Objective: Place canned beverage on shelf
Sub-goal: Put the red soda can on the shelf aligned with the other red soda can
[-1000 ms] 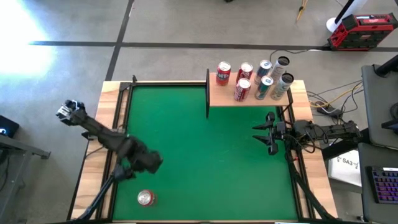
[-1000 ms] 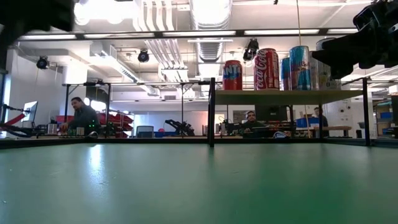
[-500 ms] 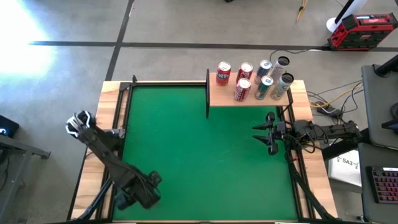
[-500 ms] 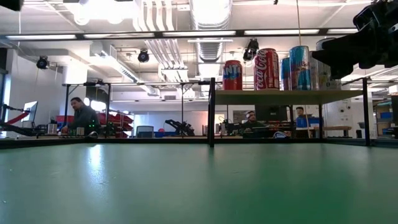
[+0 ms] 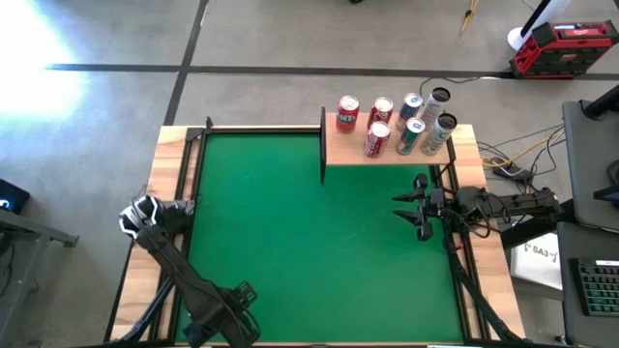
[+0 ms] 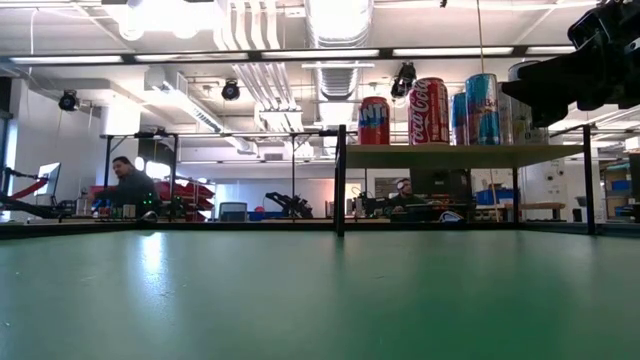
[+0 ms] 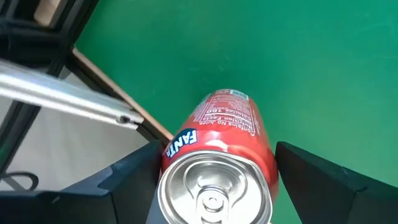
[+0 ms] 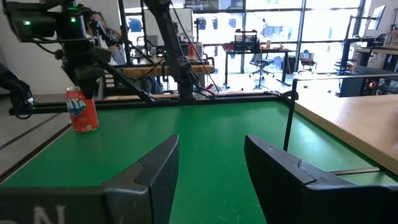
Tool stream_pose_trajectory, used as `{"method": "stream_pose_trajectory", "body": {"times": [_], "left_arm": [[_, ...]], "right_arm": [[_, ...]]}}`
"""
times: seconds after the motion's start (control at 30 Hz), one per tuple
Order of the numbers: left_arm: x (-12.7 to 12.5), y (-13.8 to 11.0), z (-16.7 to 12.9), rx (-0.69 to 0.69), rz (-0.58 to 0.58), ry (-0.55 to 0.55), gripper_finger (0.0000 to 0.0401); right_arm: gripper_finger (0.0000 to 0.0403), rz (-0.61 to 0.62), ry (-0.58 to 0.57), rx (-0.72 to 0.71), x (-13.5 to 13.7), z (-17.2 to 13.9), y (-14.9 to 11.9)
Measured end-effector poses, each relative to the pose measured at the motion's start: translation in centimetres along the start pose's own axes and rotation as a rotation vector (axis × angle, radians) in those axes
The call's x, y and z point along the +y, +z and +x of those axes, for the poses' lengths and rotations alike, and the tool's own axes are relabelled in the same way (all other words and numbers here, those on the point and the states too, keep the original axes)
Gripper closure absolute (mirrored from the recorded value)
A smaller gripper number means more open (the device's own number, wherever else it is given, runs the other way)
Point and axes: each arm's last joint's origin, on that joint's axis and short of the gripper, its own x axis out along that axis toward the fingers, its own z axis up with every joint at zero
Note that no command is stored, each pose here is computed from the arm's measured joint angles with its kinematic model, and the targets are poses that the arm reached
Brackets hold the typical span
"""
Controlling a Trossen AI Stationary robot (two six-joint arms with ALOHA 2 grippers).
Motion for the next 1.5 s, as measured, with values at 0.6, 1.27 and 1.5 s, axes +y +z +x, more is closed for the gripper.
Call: {"method": "stream_pose_trajectory", "body": {"times": [0.6, 1.27, 1.5], "left_arm": [[0.2, -1.3, -0.1, 0.117, 0.009, -0.013, 0.0013], [-0.4, -2.2, 2.7, 0.026, -0.004, -0.024, 0.0109], [-3.4, -0.9, 2.1, -0.076, 0.087, -0.047, 0.0109]], "right_arm": [[0.0229, 0.0, 0.0, 0.0, 0.0, 0.0, 0.0], [0.0229, 0.0, 0.0, 0.0, 0.0, 0.0, 0.0], [0.0229, 0.0, 0.0, 0.0, 0.0, 0.0, 0.0]]}}
